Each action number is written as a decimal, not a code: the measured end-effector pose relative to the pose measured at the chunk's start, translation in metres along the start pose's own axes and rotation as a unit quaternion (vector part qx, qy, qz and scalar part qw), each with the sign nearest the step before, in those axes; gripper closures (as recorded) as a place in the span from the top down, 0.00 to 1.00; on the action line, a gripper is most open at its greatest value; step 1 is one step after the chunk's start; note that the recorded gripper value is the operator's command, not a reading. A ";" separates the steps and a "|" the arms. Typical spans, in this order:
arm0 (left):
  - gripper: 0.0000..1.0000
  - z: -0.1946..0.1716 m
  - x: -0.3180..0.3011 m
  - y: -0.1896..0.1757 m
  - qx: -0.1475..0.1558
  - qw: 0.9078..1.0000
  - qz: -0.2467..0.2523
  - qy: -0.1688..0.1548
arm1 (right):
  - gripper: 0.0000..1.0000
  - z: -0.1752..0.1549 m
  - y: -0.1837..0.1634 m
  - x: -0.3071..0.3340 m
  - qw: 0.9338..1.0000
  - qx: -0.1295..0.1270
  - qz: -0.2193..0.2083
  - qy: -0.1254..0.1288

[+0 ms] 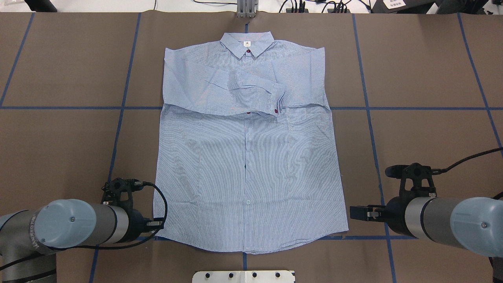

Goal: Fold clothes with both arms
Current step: 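Grasp both hem corners nearest the robot with the left and right grippers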

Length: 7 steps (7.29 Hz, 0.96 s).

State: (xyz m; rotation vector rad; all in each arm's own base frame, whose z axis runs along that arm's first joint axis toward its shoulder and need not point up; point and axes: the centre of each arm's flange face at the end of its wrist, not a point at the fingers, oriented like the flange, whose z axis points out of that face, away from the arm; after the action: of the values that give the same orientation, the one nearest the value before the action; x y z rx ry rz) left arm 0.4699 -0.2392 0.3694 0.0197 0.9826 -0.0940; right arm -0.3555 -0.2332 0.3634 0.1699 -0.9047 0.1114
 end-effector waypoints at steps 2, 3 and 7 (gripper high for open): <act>0.00 -0.008 0.006 0.002 -0.005 1.000 -0.003 0.010 | 0.99 0.012 0.005 0.005 1.000 -0.002 0.012 0.010; 0.00 -0.013 0.009 0.003 -0.006 1.000 -0.003 0.015 | 0.99 0.019 0.012 0.004 1.000 0.001 0.015 0.007; 0.00 -0.037 0.021 0.005 -0.004 0.999 0.000 0.039 | 0.70 0.050 0.064 -0.007 0.999 0.044 0.025 -0.010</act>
State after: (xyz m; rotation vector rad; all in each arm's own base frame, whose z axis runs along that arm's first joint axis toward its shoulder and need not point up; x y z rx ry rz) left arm 0.4517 -0.2333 0.3315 0.0157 1.0608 -0.0903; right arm -0.4091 -0.1808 0.3950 0.2313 -0.9240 0.1975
